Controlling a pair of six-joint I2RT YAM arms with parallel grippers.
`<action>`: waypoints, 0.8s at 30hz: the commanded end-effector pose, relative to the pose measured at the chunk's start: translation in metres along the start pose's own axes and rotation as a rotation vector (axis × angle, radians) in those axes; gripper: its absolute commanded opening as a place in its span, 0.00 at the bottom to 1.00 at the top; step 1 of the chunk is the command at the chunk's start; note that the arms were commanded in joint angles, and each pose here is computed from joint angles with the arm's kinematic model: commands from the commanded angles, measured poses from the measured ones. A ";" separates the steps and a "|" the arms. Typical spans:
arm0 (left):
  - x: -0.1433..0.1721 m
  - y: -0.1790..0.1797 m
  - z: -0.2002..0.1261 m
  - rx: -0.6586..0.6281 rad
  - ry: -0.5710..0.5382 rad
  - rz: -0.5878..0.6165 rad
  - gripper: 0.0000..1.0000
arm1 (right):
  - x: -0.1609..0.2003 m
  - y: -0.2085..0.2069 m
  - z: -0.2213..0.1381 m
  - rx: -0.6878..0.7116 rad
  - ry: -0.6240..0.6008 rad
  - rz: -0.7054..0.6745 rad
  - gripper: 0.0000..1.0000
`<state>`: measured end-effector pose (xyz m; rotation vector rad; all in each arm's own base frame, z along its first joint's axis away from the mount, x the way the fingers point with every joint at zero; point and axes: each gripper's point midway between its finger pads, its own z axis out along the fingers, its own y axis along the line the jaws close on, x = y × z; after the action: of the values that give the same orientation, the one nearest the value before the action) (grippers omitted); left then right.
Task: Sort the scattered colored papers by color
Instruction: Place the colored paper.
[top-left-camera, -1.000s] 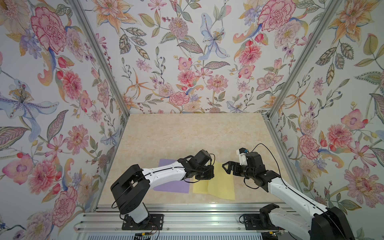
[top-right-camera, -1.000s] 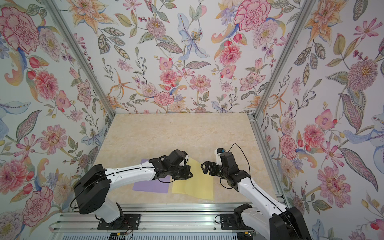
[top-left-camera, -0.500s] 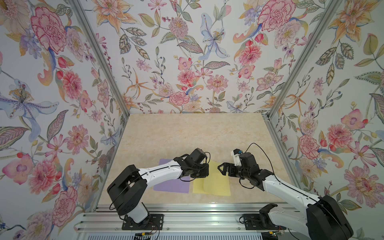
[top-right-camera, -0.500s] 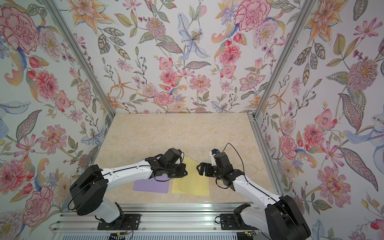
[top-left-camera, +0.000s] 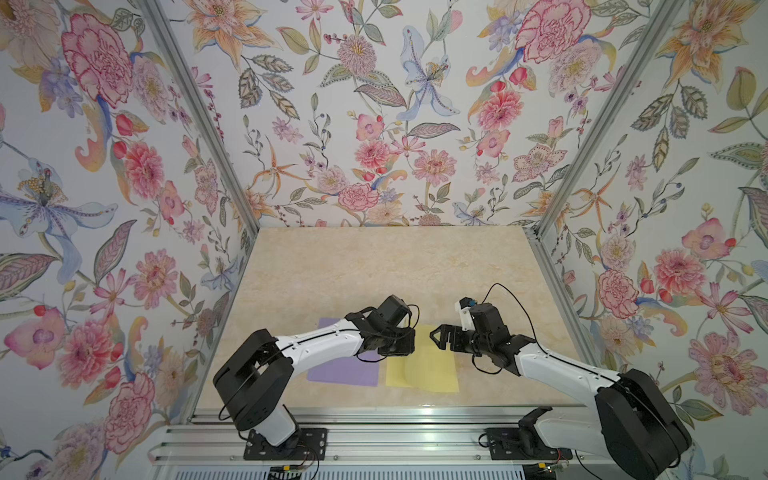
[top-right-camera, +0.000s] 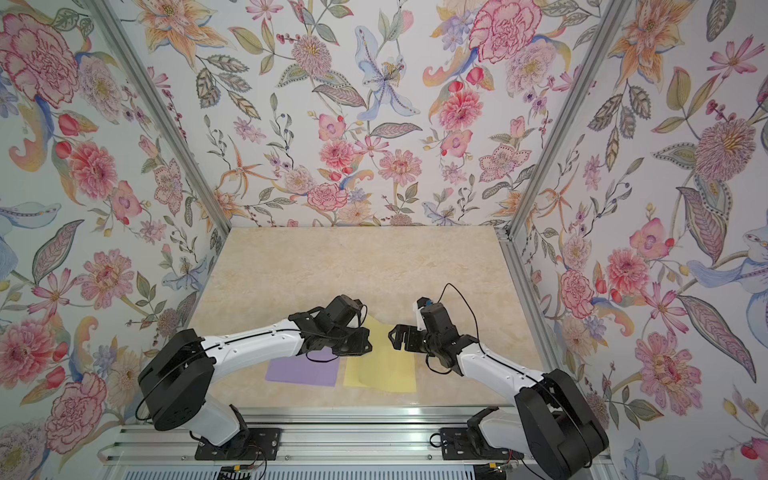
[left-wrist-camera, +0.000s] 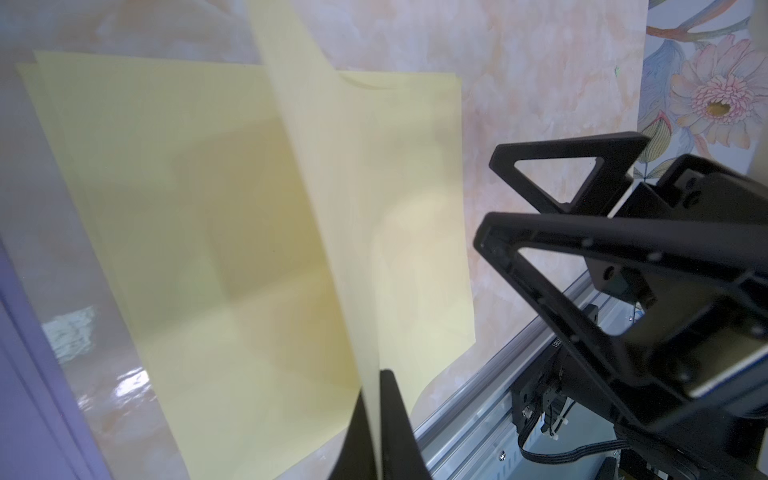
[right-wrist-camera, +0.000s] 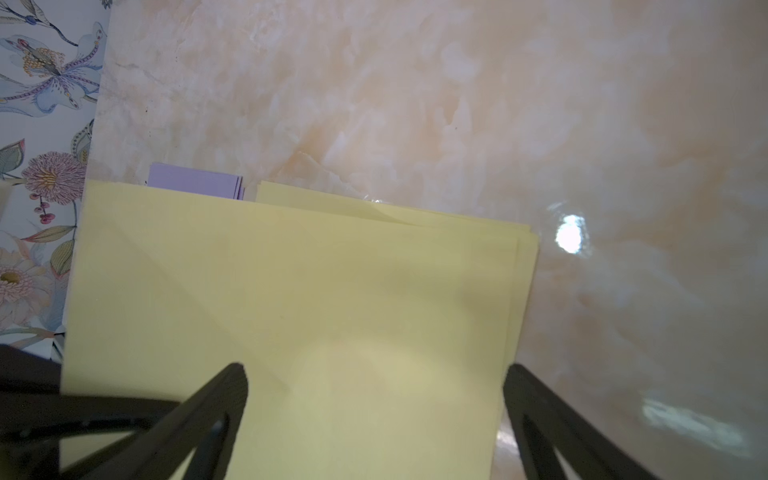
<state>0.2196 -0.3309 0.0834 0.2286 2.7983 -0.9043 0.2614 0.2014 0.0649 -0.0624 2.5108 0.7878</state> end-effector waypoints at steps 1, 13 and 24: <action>-0.002 0.003 0.001 -0.010 0.019 0.010 0.00 | -0.014 0.012 0.006 -0.030 -0.035 -0.007 1.00; -0.004 0.006 0.001 -0.015 0.020 0.008 0.00 | -0.010 0.010 0.034 0.008 0.015 -0.034 1.00; -0.006 0.006 0.001 -0.012 0.020 0.006 0.00 | 0.009 -0.006 0.047 0.067 0.078 -0.018 1.00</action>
<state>0.2215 -0.3261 0.0795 0.2363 2.8130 -0.8836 0.2819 0.2272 0.0413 -0.0988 2.5432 0.7590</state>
